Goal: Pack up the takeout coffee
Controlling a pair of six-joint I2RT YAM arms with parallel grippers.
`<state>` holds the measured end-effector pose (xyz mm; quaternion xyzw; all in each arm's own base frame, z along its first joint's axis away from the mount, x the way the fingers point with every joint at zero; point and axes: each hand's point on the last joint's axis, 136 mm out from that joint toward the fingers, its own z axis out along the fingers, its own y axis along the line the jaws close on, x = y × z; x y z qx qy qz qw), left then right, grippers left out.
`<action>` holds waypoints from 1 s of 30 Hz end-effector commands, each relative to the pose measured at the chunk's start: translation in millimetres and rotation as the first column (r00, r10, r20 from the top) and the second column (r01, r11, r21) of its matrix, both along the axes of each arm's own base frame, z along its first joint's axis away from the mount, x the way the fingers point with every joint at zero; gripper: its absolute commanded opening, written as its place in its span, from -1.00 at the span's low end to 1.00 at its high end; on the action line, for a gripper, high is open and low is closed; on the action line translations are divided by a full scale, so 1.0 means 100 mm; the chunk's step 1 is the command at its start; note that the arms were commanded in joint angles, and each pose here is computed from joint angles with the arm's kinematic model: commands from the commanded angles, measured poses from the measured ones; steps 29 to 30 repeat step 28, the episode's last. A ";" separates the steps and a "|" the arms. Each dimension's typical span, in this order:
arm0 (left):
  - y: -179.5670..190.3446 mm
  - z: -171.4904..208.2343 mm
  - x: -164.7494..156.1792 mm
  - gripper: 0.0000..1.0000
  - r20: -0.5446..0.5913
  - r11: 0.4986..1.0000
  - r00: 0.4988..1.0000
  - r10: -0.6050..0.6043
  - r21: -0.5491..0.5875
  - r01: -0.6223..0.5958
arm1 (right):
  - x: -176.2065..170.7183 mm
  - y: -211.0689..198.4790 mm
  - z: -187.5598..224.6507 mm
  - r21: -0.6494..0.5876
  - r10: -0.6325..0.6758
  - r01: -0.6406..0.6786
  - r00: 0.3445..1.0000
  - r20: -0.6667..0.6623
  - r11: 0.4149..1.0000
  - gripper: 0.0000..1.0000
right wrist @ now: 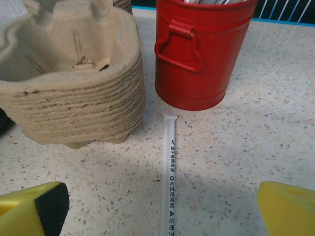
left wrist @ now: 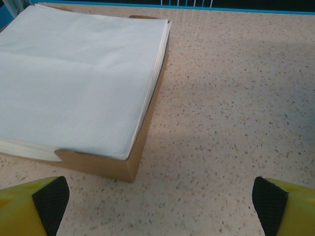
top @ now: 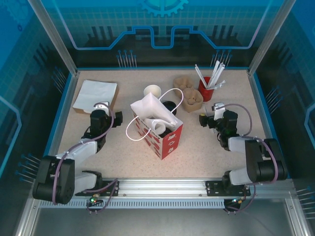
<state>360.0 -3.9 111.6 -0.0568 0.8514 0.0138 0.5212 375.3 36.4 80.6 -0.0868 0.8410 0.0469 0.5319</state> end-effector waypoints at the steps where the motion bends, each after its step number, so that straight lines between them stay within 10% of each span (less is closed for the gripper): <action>1: -0.07 0.10 0.12 0.97 0.093 0.998 0.994 -0.063 0.005 0.063 | 0.18 0.00 0.13 0.018 0.013 -0.013 0.999 0.039 1.000 1.00; 30: 0.00 -0.22 0.36 0.98 0.080 0.994 0.993 -0.092 -0.060 0.097 | 0.21 0.00 0.13 -0.014 -0.012 0.012 0.999 0.046 1.000 1.00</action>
